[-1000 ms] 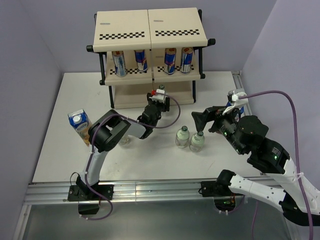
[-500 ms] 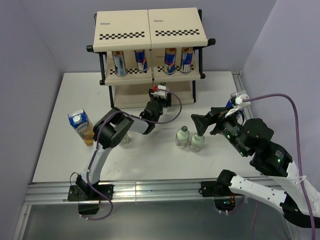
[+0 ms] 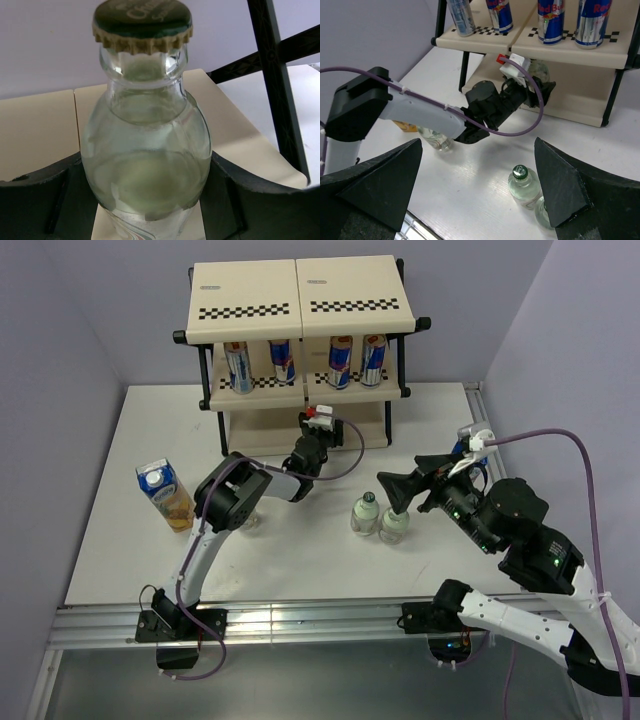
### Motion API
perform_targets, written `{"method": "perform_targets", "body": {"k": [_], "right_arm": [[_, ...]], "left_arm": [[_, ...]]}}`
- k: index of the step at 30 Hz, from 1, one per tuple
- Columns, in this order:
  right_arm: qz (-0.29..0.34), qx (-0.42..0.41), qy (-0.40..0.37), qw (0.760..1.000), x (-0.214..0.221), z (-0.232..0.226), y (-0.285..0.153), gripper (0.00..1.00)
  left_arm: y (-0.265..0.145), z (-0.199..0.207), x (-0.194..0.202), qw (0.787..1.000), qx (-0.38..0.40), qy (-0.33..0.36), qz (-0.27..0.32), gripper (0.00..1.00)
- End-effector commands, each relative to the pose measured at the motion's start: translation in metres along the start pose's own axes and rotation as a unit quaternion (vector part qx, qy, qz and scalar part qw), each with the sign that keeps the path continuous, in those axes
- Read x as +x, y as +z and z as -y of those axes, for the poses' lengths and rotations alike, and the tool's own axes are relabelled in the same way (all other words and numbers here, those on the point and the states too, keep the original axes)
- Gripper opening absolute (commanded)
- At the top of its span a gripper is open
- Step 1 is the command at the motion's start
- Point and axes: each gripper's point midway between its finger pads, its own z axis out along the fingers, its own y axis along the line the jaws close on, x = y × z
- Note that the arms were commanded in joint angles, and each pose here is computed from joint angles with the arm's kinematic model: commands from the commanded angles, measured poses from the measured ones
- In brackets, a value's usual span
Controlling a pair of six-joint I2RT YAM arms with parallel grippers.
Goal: Place and organize the beverage onto the shelf
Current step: Place the drink on the shelf.
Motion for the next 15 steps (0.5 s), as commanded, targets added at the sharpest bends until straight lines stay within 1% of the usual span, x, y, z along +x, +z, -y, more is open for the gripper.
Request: {"method": "perform_targets", "body": {"k": [1,6,15], "right_arm": [[0.024,-0.021,0.013,0.999,-0.01,-0.008,0.001,1.0],[0.025,-0.03,0.013,0.999,-0.01,-0.011,0.001,1.0],[0.026,-0.042,0.015,0.999,-0.008,-0.014,-0.001,1.0]], "left_arm": [[0.021,0.006,-0.098,0.989,0.001,-0.051,0.138,0.0],[0.028,0.005,-0.089,0.991,-0.006,-0.039,0.131,0.0],[0.039,0.006,-0.084,0.991,-0.009,-0.037,0.127,0.0]]}}
